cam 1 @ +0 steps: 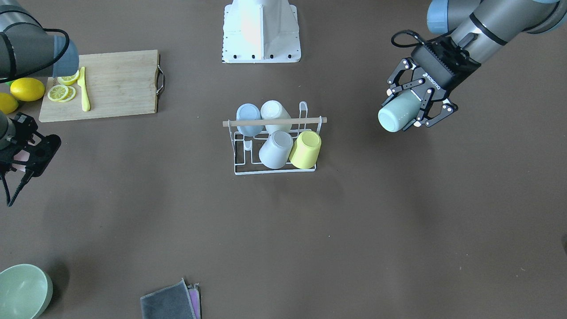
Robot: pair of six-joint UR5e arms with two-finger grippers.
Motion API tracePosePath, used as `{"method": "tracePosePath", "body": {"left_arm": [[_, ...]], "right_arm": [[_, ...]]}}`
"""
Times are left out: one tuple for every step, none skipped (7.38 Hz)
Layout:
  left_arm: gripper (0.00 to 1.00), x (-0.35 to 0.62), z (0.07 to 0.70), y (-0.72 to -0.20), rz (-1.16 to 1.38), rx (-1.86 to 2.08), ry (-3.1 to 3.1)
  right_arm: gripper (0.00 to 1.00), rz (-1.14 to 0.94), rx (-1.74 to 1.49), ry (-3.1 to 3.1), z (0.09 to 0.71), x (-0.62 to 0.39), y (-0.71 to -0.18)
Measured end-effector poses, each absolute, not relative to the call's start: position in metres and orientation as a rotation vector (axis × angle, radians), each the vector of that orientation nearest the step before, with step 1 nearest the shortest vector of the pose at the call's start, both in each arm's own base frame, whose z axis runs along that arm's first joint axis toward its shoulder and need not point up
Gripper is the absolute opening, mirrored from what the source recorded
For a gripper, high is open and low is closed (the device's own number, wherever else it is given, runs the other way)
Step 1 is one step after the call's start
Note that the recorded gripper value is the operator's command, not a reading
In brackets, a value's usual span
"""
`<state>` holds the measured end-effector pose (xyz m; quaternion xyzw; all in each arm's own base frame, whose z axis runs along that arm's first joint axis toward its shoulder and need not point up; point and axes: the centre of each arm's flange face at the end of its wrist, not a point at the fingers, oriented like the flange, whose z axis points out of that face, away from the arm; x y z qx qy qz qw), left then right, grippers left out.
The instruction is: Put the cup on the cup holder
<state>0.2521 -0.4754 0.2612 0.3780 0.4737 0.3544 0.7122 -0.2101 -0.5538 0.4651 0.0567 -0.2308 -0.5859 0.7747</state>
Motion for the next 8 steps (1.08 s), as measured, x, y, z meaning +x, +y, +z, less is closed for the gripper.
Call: {"method": "tracePosePath", "body": {"left_arm": [[0.0, 0.257, 0.249, -0.463, 0.773, 0.89, 1.115], [0.0, 0.258, 0.238, -0.453, 0.764, 0.931, 1.164], [0.0, 0.255, 0.23, -0.445, 0.758, 0.975, 1.203], [0.0, 0.252, 0.223, -0.436, 0.747, 1.023, 1.25], [0.0, 0.249, 0.22, -0.427, 0.739, 1.076, 1.292], [0.0, 0.245, 0.224, -0.418, 0.732, 1.138, 1.32], [0.0, 0.245, 0.229, -0.408, 0.721, 1.189, 1.34], [0.0, 0.249, 0.232, -0.396, 0.699, 1.235, 1.355]], "right_arm": [[0.0, -1.268, 0.187, -0.598, 0.471, -0.203, -0.552], [0.0, -1.304, 0.25, -0.685, 0.468, -0.2, -0.551], [0.0, -1.361, 0.328, -0.731, 0.459, -0.201, -0.553], [0.0, -1.409, 0.429, -0.755, 0.449, -0.203, -0.556], [0.0, -1.438, 0.524, -0.787, 0.444, -0.203, -0.557], [0.0, -1.468, 0.613, -0.811, 0.442, -0.202, -0.56], [0.0, -1.513, 0.727, -0.802, 0.445, -0.203, -0.566], [0.0, -1.533, 0.82, -0.797, 0.449, -0.206, -0.571]]}}
